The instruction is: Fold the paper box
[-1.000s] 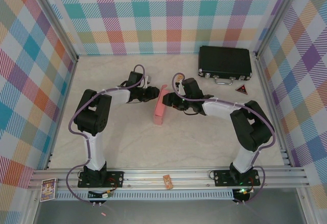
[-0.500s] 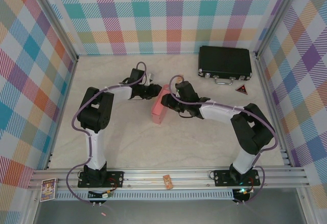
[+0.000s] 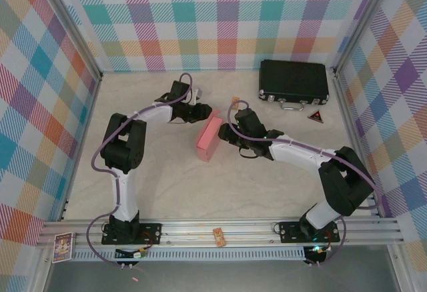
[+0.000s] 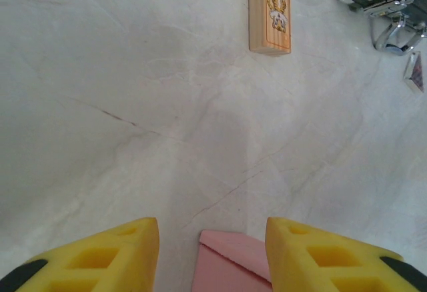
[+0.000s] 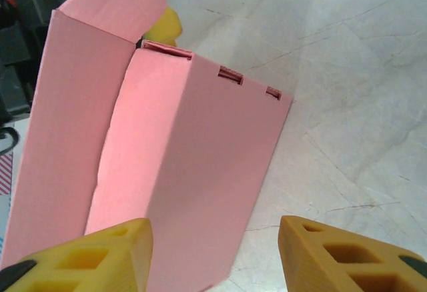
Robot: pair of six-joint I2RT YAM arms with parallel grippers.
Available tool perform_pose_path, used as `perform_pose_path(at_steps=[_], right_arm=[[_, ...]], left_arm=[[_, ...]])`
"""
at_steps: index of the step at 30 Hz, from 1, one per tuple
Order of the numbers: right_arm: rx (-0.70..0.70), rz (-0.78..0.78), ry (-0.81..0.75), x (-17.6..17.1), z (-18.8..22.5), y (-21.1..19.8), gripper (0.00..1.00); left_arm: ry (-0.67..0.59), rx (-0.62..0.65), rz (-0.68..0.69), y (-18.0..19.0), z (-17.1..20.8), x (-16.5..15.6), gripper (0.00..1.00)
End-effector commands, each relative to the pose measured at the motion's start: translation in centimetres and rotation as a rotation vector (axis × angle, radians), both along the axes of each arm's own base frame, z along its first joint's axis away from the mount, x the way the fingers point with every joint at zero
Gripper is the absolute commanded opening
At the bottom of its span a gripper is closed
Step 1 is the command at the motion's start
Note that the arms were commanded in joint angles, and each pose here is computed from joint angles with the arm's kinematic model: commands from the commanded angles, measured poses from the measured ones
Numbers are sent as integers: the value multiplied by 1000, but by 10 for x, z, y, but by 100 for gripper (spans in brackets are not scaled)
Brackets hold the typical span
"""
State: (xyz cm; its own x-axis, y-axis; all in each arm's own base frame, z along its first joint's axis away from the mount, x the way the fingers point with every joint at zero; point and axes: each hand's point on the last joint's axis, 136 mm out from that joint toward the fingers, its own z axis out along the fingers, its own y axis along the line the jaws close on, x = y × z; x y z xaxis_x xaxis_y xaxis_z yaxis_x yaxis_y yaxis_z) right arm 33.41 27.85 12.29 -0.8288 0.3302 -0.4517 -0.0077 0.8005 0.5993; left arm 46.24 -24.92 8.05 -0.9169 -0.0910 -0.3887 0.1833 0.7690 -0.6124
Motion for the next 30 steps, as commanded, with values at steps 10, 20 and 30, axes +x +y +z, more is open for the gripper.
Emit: perform_pose_path(at_steps=[10, 20, 30], right_arm=[[-22, 138, -88, 14, 27, -37, 53], [-41, 115, -84, 22, 28, -92, 54], [-28, 72, -71, 12, 26, -118, 54]], left_arm=[[-174, 208, 110, 59, 84, -24, 59], [-208, 330, -38, 35, 119, -90, 100], [-143, 557, -231, -3, 75, -99, 100]])
